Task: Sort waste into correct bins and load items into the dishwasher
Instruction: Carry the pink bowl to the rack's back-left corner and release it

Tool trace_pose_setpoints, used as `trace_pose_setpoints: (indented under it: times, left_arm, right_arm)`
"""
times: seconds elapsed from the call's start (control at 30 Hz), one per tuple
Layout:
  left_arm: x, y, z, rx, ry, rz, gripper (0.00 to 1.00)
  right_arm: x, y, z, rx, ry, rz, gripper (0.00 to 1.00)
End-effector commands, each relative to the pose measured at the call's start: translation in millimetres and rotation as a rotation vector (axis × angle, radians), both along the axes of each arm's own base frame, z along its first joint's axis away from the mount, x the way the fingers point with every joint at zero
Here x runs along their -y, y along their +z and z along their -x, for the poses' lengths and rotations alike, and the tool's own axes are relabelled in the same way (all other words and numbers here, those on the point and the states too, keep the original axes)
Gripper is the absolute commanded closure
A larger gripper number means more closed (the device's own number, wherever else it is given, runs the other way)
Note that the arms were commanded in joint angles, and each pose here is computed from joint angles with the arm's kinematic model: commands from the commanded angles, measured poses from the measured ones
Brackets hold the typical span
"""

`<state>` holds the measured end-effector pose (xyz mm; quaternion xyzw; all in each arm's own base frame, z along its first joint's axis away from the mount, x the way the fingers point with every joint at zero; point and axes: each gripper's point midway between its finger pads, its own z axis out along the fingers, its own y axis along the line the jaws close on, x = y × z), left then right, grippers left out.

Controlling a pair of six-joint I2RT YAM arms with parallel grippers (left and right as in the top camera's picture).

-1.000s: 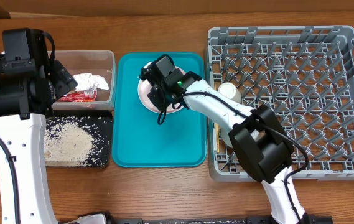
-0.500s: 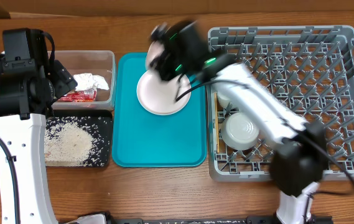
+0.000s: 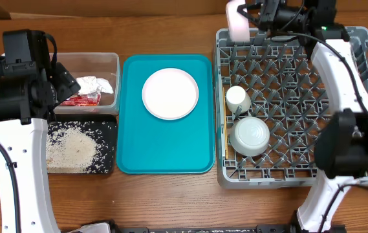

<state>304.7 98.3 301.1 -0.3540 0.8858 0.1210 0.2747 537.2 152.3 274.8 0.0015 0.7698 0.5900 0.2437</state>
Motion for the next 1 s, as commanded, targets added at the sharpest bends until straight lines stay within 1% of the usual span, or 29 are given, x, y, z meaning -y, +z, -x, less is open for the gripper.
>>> trace_pose_setpoints:
  times: [0.0,0.2,0.5,0.77,0.8,0.97]
  left_arm:
    - [0.4,5.1,-1.5,0.012,-0.009,-0.004,0.0]
    - [0.4,5.2,-1.5,0.013,-0.009,-0.005,0.0]
    - [0.4,5.2,-1.5,0.013,-0.009,-0.005,0.0]
    - [0.4,5.2,-1.5,0.013,-0.009,-0.005,0.0]
    - [0.4,5.1,-1.5,0.012,-0.009,-0.005,0.0]
    - [0.4,5.2,-1.5,0.013,-0.009,-0.005,0.0]
  right_arm:
    - [-16.0,-12.6,14.0,-0.186,0.108,-0.112,0.96]
    - [-18.3,-29.4,17.7,-0.222,0.112,-0.107,0.96]
    - [-1.9,-100.3,28.9,-0.39,0.025,-0.071,0.96]
    - [18.4,-101.1,27.8,-0.397,0.006,-0.094,0.96]
    - [22.2,-99.5,28.1,-0.396,0.009,-0.104,0.87]
    - [42.3,-95.3,26.7,-0.371,-0.001,-0.123,0.61]
